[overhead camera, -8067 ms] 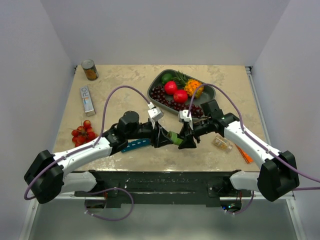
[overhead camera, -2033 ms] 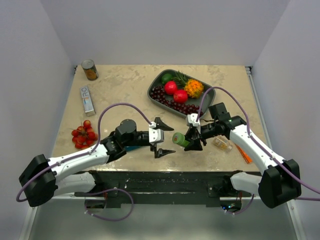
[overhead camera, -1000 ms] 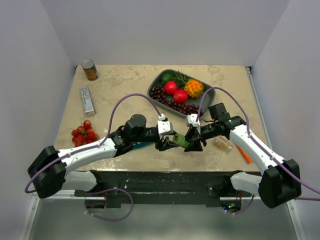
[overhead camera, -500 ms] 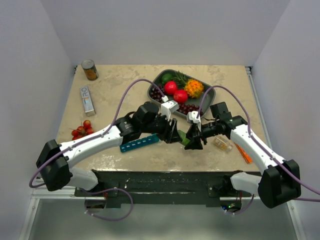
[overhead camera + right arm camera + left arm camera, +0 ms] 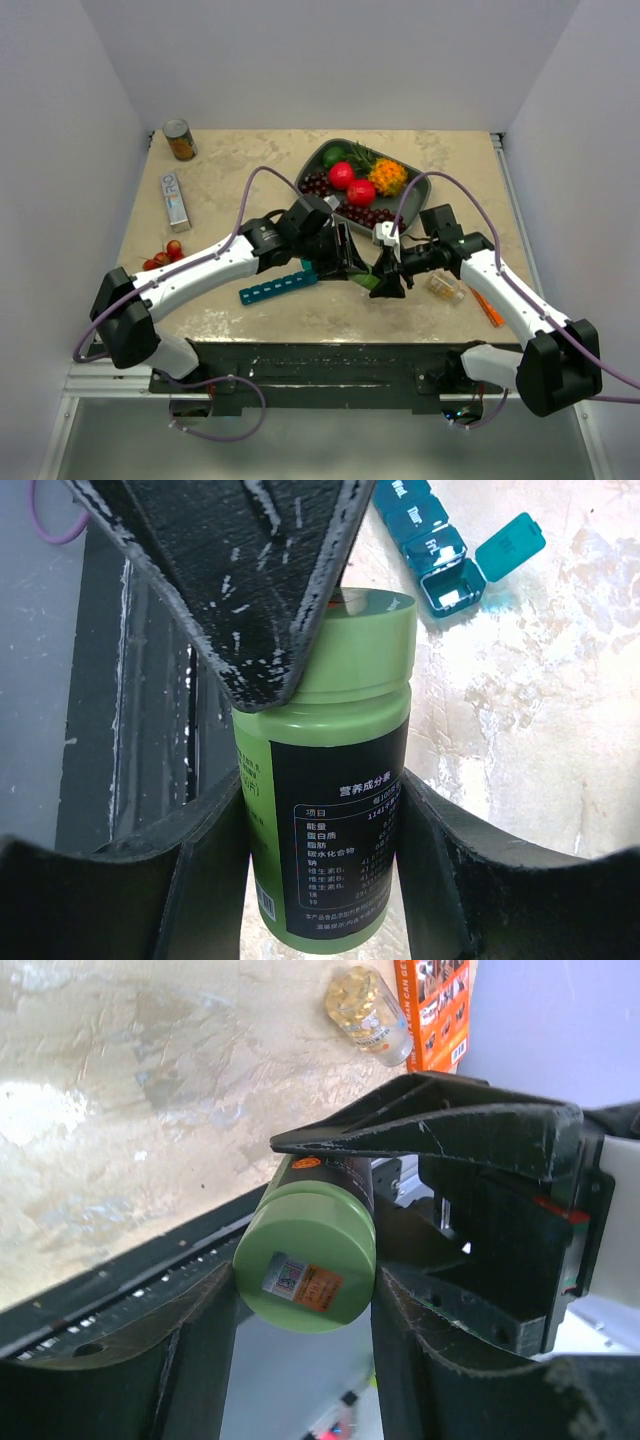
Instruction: Sort the pills into containers
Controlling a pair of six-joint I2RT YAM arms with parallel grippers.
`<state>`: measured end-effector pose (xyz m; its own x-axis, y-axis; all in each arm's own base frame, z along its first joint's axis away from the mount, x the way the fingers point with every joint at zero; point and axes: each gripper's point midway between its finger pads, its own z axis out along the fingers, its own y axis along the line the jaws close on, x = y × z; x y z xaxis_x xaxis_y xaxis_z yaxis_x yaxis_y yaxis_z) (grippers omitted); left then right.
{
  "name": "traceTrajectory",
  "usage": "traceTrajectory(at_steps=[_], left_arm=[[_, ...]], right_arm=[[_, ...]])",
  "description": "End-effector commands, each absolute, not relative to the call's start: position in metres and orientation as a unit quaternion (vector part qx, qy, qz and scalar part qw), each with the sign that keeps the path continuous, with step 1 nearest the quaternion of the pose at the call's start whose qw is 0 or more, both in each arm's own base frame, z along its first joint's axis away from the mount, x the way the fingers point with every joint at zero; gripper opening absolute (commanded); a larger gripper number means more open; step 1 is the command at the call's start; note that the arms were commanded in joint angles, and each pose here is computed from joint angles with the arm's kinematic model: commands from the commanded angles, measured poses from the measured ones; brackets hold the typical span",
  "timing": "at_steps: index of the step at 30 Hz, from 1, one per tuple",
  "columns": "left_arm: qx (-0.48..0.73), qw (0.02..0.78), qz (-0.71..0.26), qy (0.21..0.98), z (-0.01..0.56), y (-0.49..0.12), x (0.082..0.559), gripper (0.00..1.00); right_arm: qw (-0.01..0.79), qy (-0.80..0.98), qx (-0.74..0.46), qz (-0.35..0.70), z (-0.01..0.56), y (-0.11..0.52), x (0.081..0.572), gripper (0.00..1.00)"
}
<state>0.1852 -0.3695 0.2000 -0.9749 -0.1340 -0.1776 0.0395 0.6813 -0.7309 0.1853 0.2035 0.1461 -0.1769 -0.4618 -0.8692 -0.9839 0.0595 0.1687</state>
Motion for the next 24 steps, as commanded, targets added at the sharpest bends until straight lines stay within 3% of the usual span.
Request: traceTrajectory(at_steps=[1, 10, 19, 20, 24], left_arm=[[-0.098, 0.046, -0.455, 0.884, 0.242, -0.389, 0.175, 0.0], [-0.138, -0.016, -0.5, 0.855, 0.249, -0.379, 0.167, 0.0], [-0.118, -0.01, -0.539, 0.834, 0.251, -0.38, 0.171, 0.0], [-0.111, -0.006, -0.548, 0.829, 0.254, -0.382, 0.172, 0.03], [-0.084, -0.003, -0.576, 0.813, 0.259, -0.385, 0.17, 0.3]], right_arm=[[0.368, 0.632, -0.563, 0.384, 0.16, 0.209, 0.2, 0.0], [0.373, 0.64, -0.557, 0.375, 0.158, 0.208, 0.206, 0.0], [0.371, 0.636, -0.559, 0.382, 0.159, 0.209, 0.202, 0.0], [0.371, 0.635, -0.559, 0.382, 0.159, 0.209, 0.202, 0.0], [0.37, 0.634, -0.56, 0.383, 0.159, 0.209, 0.201, 0.0]])
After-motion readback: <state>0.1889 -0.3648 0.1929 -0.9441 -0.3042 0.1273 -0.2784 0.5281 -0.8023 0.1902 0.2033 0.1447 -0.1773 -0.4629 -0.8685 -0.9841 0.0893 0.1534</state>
